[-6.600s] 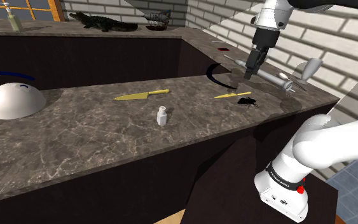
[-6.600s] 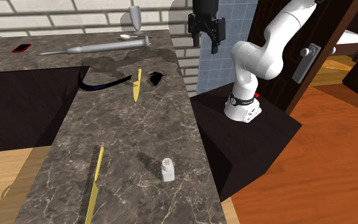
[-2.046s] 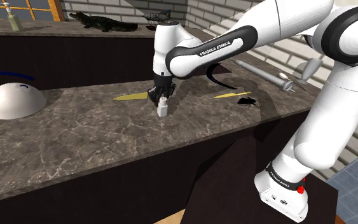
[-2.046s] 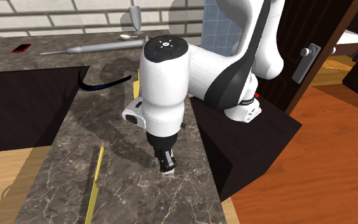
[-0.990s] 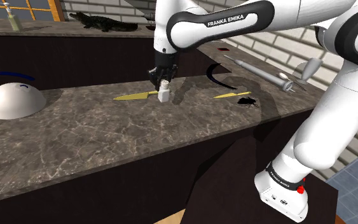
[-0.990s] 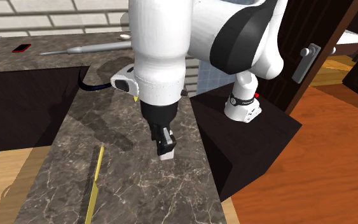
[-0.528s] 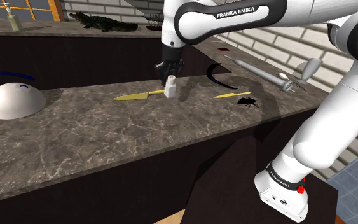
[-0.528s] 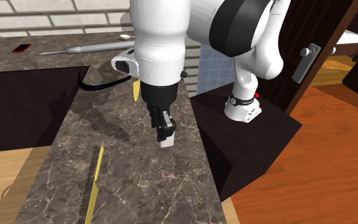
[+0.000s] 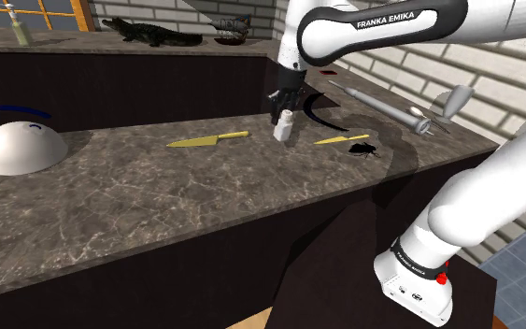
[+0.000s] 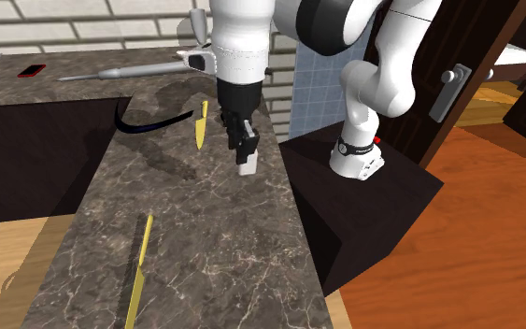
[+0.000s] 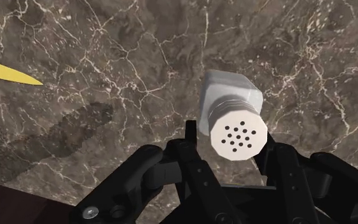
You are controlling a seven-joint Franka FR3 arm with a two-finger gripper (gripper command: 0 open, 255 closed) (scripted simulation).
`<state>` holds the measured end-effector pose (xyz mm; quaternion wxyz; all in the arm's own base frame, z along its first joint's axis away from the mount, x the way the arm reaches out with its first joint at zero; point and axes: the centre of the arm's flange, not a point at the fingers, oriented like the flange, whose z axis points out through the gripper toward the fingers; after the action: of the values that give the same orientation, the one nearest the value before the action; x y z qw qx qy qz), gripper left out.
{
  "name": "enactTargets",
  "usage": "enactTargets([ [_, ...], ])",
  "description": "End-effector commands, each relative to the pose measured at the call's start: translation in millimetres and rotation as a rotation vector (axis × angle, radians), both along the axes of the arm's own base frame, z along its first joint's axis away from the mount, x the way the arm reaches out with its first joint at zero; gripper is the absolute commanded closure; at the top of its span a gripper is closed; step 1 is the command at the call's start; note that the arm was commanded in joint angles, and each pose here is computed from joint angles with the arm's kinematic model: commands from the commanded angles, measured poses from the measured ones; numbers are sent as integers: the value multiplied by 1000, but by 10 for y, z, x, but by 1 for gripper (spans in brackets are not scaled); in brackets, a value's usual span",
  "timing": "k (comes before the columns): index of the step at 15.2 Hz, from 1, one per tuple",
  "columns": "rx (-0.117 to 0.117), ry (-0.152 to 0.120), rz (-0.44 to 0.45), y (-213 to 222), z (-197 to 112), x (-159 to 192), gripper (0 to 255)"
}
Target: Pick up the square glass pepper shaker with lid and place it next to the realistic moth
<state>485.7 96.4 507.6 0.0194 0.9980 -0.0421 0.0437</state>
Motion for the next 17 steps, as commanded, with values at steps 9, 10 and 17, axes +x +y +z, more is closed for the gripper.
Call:
enactTargets([
  [9,1,0,1,-1125,-7,-687,255],
  [10,1,0,1,-1239,-6,-754,255],
  [17,1,0,1,-2038,-3,-1218,255],
])
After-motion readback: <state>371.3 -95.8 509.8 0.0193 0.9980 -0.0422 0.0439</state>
